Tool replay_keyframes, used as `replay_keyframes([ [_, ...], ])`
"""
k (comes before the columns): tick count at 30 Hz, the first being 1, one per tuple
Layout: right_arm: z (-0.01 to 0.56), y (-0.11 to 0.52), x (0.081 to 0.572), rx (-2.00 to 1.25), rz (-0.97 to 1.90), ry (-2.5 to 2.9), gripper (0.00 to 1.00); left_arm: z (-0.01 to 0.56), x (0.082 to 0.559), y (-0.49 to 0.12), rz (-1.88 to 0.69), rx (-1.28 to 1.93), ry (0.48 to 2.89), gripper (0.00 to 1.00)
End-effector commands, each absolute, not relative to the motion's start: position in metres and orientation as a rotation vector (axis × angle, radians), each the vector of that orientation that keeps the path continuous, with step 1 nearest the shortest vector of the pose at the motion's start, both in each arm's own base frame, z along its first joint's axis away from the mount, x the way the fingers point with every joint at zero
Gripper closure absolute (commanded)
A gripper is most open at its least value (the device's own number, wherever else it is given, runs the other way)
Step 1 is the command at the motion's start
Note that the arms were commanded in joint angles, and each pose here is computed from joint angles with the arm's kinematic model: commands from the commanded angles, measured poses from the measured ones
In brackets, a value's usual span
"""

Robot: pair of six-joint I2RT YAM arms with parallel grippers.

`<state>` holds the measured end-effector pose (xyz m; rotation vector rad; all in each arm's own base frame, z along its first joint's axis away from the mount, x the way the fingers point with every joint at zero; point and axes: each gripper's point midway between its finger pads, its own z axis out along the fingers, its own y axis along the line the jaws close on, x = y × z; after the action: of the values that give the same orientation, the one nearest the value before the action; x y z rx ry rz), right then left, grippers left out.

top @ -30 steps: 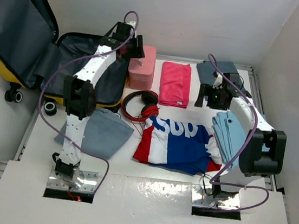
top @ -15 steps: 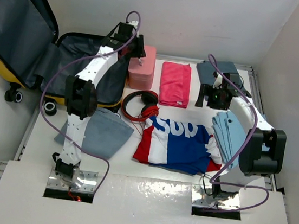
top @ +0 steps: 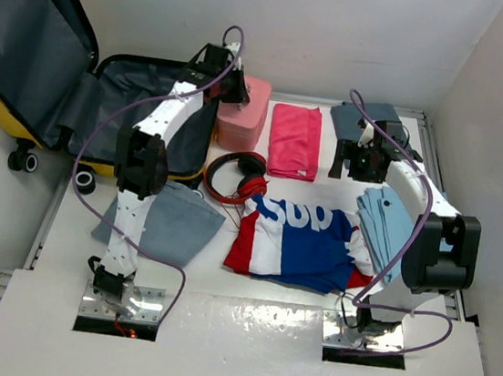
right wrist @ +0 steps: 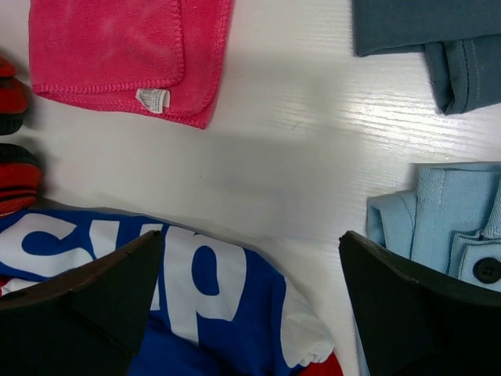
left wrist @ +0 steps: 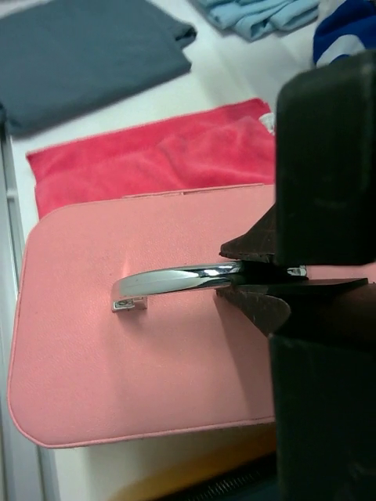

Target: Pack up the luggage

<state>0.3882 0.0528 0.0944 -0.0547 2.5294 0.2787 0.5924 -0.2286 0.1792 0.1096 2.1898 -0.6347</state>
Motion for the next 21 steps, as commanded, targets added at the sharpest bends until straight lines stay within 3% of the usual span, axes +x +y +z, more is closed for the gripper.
replay_keyframes([
  [1,0.119,0.055,0.405,-0.076,0.294,2.447,0.07,0.251,0.597,-0.260,-0.780,0.260,1.935,1.00],
  [9,0.129,0.071,0.416,-0.066,0.382,2.423,0.08,0.428,0.590,-0.229,-0.786,0.275,1.471,1.00],
  [13,0.127,0.075,0.419,-0.075,0.399,2.426,0.08,0.483,0.578,-0.189,-0.680,0.214,1.372,1.00],
  [21,0.127,0.084,0.427,-0.088,0.429,2.417,0.09,0.511,0.558,-0.061,-0.294,0.097,1.400,1.00],
])
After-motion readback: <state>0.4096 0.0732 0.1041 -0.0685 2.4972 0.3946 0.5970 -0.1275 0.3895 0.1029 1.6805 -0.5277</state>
